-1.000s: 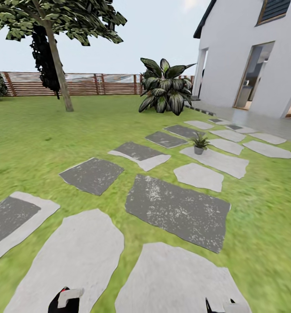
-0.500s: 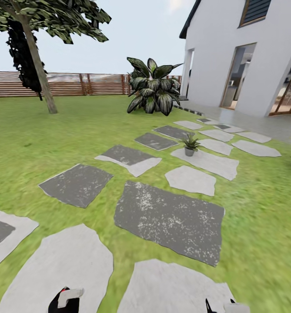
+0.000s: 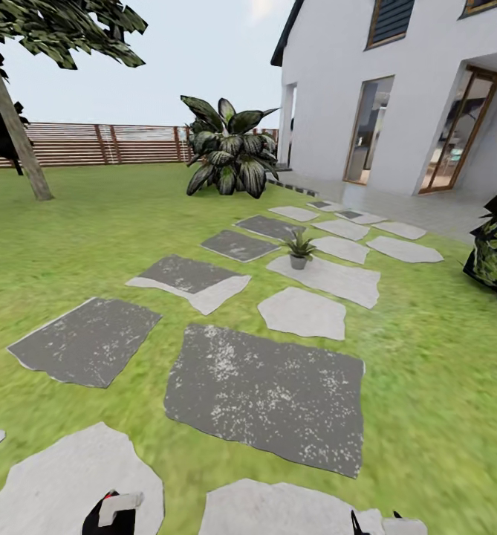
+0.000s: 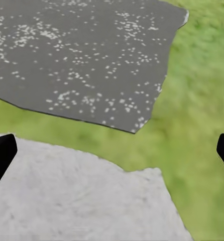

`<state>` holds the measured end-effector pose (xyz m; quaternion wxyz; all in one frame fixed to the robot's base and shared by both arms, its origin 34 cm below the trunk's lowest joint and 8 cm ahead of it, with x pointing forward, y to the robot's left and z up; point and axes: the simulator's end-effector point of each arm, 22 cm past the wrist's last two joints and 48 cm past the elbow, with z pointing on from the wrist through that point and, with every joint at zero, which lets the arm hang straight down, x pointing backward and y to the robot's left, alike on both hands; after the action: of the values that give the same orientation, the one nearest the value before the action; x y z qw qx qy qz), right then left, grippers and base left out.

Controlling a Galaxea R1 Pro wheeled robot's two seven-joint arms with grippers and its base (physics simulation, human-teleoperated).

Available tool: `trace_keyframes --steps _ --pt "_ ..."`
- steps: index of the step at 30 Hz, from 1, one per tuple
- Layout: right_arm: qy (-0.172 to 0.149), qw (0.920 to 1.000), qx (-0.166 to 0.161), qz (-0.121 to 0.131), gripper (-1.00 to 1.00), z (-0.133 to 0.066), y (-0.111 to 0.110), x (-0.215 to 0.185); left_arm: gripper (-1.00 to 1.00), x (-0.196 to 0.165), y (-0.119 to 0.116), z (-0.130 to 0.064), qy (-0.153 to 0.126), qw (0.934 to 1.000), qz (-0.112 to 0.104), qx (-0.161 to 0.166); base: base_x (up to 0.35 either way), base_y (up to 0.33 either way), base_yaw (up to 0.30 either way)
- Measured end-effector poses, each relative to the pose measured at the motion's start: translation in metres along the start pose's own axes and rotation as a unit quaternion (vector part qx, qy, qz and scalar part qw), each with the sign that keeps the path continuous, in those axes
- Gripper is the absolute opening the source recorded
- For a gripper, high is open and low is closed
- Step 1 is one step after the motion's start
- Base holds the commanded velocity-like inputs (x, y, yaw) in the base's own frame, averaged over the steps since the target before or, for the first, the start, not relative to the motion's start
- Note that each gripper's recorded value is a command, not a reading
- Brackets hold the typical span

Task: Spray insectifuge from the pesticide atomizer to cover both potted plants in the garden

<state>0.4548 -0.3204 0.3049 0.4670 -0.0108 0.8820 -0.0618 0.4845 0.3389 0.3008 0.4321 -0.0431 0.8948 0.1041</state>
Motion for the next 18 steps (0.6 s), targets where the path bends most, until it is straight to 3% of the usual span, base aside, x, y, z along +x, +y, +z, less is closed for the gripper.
trace_keyframes --steps 18 --pt "0.0 1.0 0.0 0.0 1.0 0.0 0.0001 0.0 -1.0 0.0 0.0001 0.0 0.0 1.0 0.0 0.0 0.336 0.0 -0.001"
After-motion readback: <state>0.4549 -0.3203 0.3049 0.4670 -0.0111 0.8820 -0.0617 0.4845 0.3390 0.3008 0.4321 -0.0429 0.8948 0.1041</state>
